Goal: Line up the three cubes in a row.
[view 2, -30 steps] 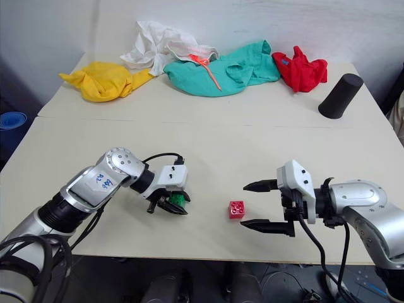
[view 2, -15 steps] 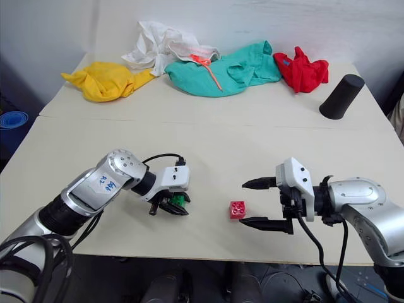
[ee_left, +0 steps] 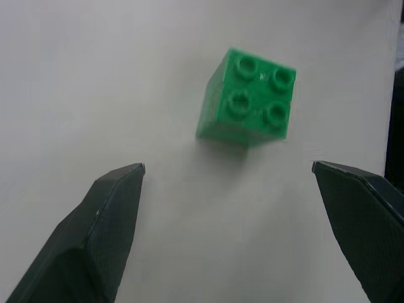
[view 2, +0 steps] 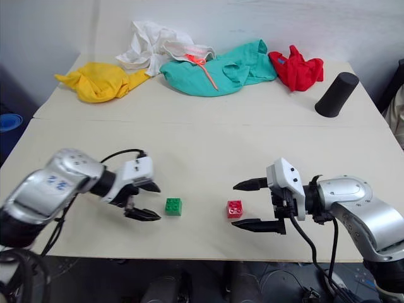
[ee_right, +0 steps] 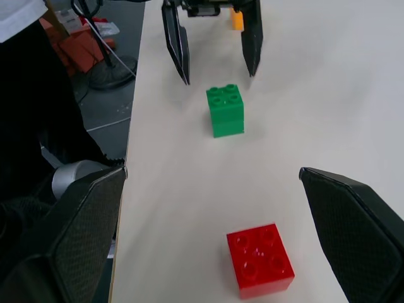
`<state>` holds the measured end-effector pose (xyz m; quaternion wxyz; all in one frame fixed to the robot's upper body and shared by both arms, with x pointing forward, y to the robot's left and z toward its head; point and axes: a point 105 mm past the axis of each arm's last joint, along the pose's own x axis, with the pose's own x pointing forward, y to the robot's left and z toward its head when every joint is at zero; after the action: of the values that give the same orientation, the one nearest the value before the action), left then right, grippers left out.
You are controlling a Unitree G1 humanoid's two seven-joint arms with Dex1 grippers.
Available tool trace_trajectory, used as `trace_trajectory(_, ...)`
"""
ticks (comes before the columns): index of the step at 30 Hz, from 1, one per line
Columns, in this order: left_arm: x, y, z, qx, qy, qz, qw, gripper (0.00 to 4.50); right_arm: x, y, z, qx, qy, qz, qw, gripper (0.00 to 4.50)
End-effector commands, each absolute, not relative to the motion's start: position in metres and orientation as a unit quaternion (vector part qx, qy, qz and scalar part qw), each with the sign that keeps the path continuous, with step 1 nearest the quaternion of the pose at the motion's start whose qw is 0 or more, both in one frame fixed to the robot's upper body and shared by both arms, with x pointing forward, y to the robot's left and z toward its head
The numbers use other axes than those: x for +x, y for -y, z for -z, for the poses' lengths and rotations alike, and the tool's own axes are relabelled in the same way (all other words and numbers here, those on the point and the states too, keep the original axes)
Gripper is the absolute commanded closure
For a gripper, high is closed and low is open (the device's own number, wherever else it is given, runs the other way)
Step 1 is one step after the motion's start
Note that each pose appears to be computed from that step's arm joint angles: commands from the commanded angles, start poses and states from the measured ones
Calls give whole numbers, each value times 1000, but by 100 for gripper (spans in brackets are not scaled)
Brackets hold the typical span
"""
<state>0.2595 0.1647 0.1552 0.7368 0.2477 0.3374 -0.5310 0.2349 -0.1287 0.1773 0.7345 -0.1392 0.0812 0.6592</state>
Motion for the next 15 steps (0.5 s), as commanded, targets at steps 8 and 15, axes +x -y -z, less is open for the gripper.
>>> trace_trajectory(8, 208, -290, -198, 185, -203, 275, 921, 2, 253, 130, -204, -146, -34, -677, 720, 0)
trace_trajectory(15, 157, -337, -152, 72, -242, 123, 960, 2, 263, 125, -211, -147, -16, -687, 711, 0)
